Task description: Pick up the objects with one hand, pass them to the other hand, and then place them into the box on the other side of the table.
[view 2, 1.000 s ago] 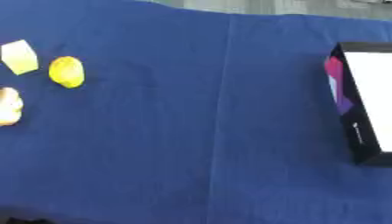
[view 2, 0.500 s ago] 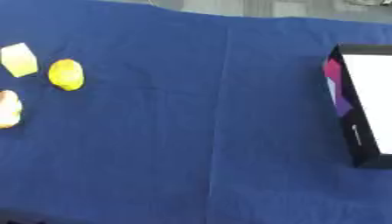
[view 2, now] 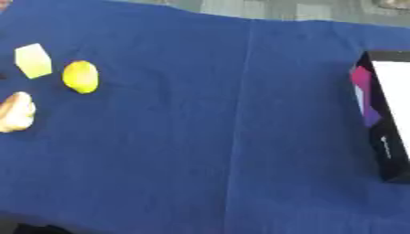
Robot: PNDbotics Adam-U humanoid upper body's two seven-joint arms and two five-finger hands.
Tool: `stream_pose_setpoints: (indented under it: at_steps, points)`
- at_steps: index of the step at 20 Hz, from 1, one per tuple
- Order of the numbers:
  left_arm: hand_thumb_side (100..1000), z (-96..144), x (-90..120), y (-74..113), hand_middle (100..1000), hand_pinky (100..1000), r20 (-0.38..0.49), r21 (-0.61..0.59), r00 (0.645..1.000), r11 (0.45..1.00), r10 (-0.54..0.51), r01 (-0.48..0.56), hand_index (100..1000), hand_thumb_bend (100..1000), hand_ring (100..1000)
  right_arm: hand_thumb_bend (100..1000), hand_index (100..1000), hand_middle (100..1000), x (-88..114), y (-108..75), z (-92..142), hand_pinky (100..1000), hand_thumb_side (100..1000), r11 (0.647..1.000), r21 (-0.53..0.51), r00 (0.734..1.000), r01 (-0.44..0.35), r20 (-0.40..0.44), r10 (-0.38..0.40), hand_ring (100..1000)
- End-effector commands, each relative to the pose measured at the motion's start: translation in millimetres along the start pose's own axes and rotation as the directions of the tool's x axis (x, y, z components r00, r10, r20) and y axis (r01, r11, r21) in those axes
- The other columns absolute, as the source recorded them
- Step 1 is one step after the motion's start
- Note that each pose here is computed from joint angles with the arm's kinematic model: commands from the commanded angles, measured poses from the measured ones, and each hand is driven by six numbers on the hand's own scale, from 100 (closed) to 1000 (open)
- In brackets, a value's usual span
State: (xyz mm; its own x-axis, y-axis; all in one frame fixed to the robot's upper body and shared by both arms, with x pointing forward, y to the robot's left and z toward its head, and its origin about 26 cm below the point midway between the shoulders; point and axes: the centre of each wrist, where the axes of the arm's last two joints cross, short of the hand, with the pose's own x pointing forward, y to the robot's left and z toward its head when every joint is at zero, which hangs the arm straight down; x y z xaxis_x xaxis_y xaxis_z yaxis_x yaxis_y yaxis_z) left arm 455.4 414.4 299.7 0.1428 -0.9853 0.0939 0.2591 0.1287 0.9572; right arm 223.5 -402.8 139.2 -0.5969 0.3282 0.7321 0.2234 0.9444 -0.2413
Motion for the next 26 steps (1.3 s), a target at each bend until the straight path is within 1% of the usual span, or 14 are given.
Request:
stream_pose_setpoints:
  at_steps: [1, 2, 6, 15, 21, 23, 26]
  points:
    - [119, 5.3, -4.7, 13.9, 793, 895, -0.037, 0.054, 0.999, 0.999, 0.006, -0.004, 854, 723, 832, 100, 1000, 1000, 7.3, -1.1, -5.6, 933, 470, 1.0, 0.017, 0.999, -0.017, 0.028, 0.017, 1000]
    - [103, 4.1, -4.7, 13.2, 793, 894, -0.046, 0.062, 0.999, 0.998, 0.011, -0.008, 853, 719, 832, 100, 1000, 1000, 7.3, -0.8, -6.0, 934, 470, 1.0, 0.019, 0.999, -0.017, 0.029, 0.016, 1000]
    - [100, -0.8, -3.7, 8.9, 792, 895, -0.067, 0.095, 0.997, 0.995, 0.033, -0.026, 850, 700, 828, 100, 1000, 1000, 7.5, 0.4, -7.6, 934, 470, 1.0, 0.027, 0.999, -0.013, 0.032, 0.012, 1000]
    - [100, -10.5, 2.4, -1.2, 784, 898, -0.047, 0.136, 0.994, 0.986, 0.102, -0.095, 837, 650, 818, 100, 1000, 1000, 8.0, 4.8, -12.3, 934, 470, 0.998, 0.058, 0.999, -0.006, 0.043, 0.004, 1000]
    - [100, -15.2, 7.5, -5.5, 777, 893, -0.056, 0.174, 0.992, 0.98, 0.112, -0.1, 827, 634, 813, 100, 1000, 1000, 7.8, 6.2, -12.9, 934, 470, 0.998, 0.069, 0.999, -0.007, 0.047, 0.003, 1000]
    - [100, -16.7, 7.9, -7.5, 769, 888, -0.062, 0.17, 0.992, 0.98, 0.112, -0.1, 818, 613, 809, 100, 1000, 1000, 7.6, 6.7, -12.7, 934, 470, 0.997, 0.072, 0.999, -0.008, 0.046, 0.005, 1000]
    - [100, -17.5, 7.2, -8.1, 770, 883, -0.073, 0.146, 0.991, 0.984, 0.11, -0.098, 814, 608, 811, 100, 1000, 1000, 7.3, 6.8, -11.9, 935, 470, 0.997, 0.072, 0.999, -0.011, 0.04, 0.008, 1000]
